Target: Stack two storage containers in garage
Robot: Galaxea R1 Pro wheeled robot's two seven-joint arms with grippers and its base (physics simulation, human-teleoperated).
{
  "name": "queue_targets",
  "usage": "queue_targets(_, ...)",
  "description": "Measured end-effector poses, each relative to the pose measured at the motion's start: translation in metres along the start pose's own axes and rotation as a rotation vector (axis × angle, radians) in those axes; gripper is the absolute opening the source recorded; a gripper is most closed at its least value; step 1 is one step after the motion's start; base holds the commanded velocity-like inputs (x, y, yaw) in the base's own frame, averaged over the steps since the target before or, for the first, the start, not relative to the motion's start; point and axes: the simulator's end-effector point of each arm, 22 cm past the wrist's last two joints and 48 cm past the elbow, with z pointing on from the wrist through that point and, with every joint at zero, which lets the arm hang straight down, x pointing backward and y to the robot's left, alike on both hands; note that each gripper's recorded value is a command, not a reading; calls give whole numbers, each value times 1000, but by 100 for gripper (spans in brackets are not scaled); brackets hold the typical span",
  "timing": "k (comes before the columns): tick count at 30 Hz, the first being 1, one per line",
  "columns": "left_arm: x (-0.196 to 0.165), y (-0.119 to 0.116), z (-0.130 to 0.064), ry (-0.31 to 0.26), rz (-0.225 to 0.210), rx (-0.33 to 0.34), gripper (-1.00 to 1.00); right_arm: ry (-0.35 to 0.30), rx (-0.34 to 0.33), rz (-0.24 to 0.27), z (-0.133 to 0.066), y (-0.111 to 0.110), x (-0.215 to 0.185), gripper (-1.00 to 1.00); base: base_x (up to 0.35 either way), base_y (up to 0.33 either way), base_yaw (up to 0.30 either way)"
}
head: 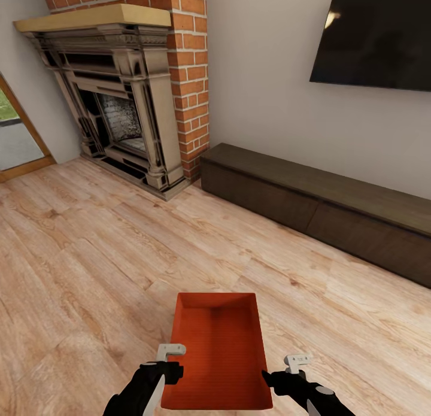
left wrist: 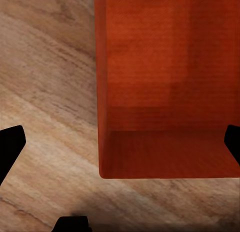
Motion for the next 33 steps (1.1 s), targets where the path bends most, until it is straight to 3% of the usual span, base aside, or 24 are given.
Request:
queue_targets(5,0,0,0,0,0,0,100,0,4,-1,0,-1,0,100,0,0,0)
queue_targets(14,7,0,17,-1,0,0,100,0,6,-2,15,-5,11,100,0,0,0)
queue_targets(33,8,0,17,-1,0,0,100,1,1,-2,15,-4,11,100,0,0,0)
